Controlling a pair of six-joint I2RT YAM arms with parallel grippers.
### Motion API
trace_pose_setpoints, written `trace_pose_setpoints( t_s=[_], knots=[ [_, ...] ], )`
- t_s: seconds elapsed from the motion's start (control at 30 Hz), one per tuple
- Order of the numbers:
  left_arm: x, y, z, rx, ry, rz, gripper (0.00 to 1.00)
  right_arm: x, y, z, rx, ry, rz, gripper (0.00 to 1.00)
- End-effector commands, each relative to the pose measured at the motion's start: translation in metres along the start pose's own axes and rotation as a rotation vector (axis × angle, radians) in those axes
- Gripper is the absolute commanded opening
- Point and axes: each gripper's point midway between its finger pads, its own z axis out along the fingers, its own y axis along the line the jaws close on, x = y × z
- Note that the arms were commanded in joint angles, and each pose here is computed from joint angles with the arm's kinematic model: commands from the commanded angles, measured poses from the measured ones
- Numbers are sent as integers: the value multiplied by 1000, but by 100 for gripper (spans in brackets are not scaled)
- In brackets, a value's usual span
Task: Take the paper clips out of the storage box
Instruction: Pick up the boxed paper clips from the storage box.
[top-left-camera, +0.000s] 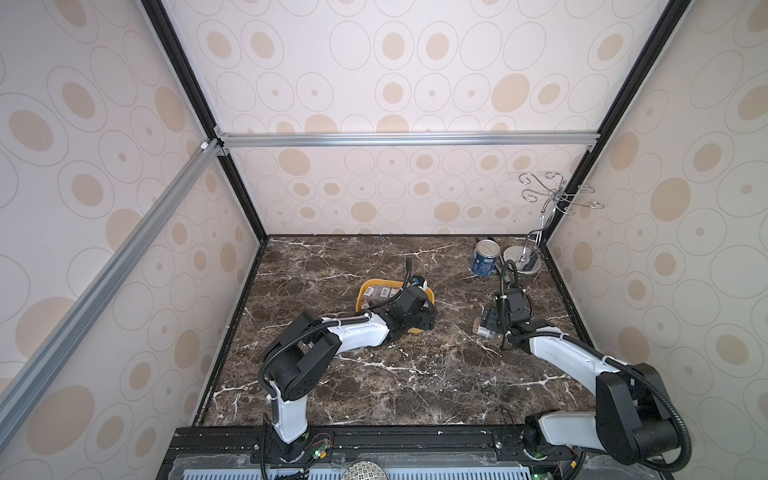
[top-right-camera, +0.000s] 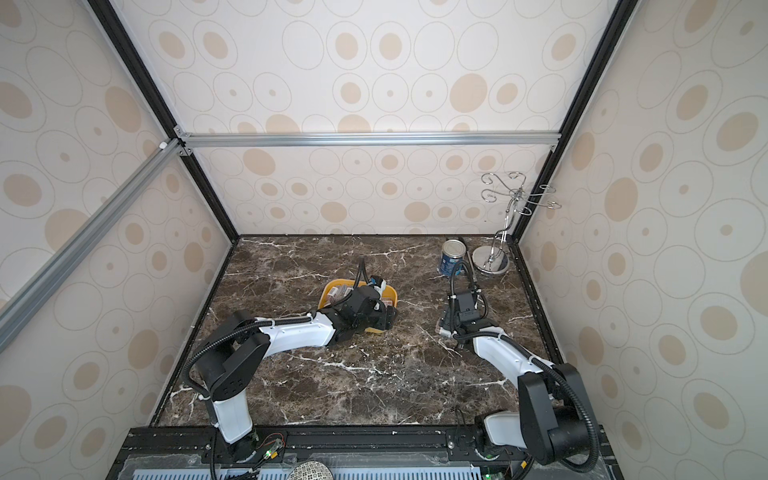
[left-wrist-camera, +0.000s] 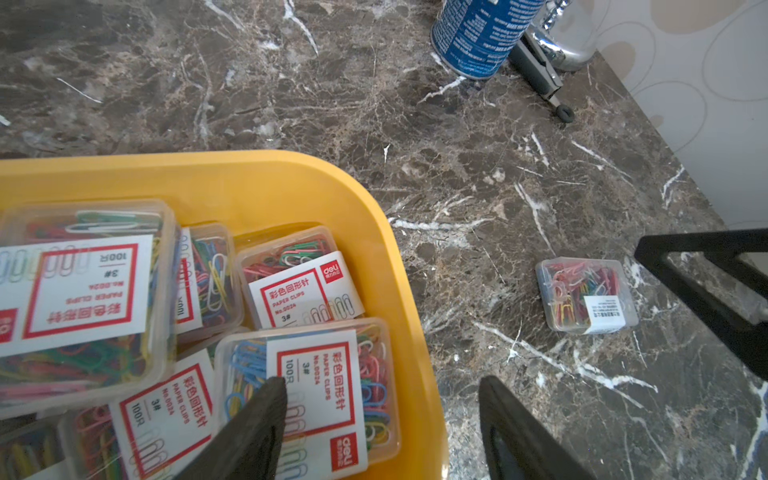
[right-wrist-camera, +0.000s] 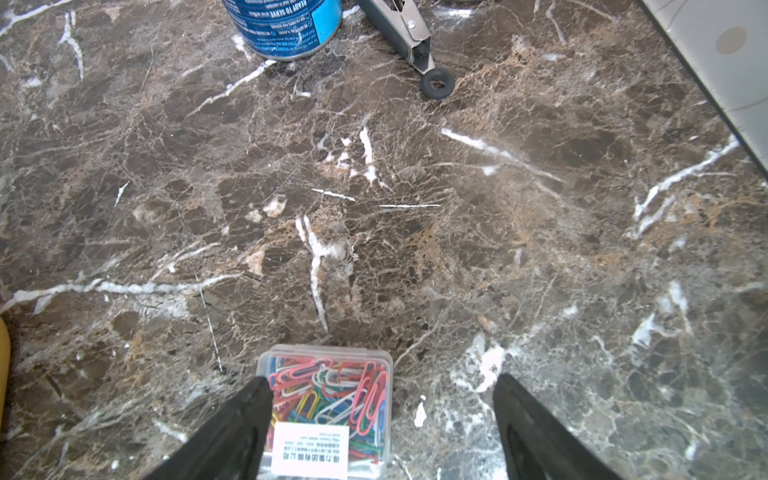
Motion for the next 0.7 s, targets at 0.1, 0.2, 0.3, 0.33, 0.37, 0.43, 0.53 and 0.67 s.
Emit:
trace_pose_setpoints(
  t_s=[0.1,0.2,0.3,0.33,0.37,0.43,0.53,0.67],
  knots=[
    [-20,34,-32,-163,-84,-6,78,-4,2,0,2,1,4,85],
    [-22,46,-36,-147,-92,-36,80,-4,2,0,2,6,1,85],
    [-12,47,-24,-81,-53,-61,80,-4,2,0,2,7,1,85],
    [-8,43,-19,-52,-40,-61,79,-4,2,0,3,6,1,85],
    [-3,38,-14,-24,-21,-62,79,-4,2,0,1,5,2,85],
    [3,28,-5,36,11,-68,78,-4,2,0,1,0,2,85],
    [7,22,1,67,30,-72,78,-4,2,0,3,5,1,85],
    [8,18,2,92,36,-72,76,-4,2,1,6,10,-1,85]
  ],
)
